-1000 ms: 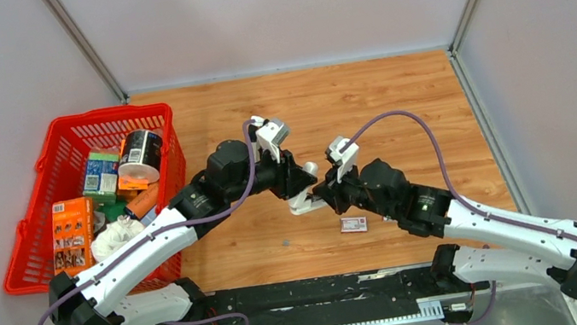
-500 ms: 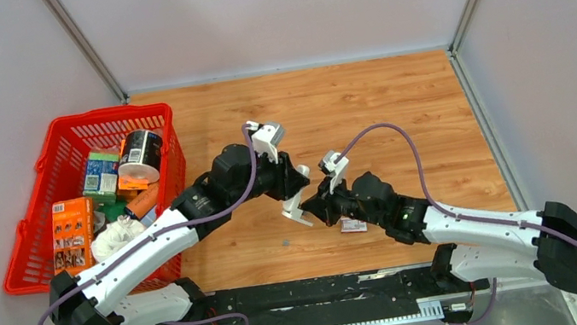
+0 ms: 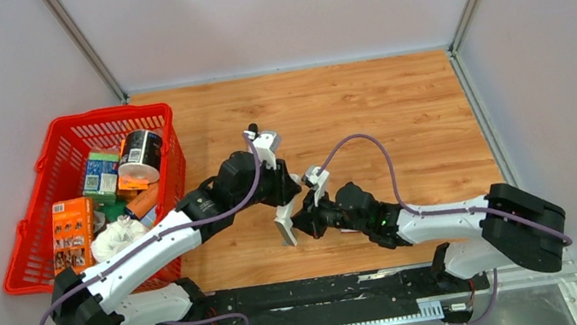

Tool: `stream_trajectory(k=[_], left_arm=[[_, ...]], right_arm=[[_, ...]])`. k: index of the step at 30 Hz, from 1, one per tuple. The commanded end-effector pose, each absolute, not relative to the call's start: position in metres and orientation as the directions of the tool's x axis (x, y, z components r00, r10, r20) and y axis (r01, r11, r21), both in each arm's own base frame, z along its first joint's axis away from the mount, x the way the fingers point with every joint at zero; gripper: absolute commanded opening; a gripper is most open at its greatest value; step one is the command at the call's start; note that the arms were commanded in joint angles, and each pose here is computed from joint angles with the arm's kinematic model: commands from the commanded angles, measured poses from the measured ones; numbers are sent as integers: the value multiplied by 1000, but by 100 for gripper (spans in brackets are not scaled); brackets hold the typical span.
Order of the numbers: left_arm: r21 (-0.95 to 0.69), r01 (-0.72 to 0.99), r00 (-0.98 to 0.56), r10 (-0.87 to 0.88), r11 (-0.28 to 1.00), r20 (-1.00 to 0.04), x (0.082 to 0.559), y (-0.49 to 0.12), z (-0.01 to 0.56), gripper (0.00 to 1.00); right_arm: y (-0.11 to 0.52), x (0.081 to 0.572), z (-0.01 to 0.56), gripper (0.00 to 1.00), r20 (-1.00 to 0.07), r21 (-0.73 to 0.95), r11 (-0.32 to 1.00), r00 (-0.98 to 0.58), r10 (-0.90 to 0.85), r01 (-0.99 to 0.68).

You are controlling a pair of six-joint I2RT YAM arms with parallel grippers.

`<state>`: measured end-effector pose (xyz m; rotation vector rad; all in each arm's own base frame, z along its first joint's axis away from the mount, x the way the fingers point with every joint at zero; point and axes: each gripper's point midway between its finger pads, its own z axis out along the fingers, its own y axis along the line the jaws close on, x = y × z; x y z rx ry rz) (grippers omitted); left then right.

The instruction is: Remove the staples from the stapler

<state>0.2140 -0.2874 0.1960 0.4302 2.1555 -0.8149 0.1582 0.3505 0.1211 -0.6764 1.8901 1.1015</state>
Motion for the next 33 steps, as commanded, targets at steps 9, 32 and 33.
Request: stream_trajectory(k=[9,32,33], left_arm=[[-415,491,-587,-61,766,-807,232,-284,214,0],[-412,453,-662,-11,790,-750,224,-281,189,0],[-411,455,-661,-9,791,-750,224,-282,188,0]], right_arm=[[387,120,133,0,-866,469,294,-499,-35,-833],[381,131,147,0,-911,384,328,-413,-20,-863],[379,131,145,0,-910,383,334,-414,-22,-861]])
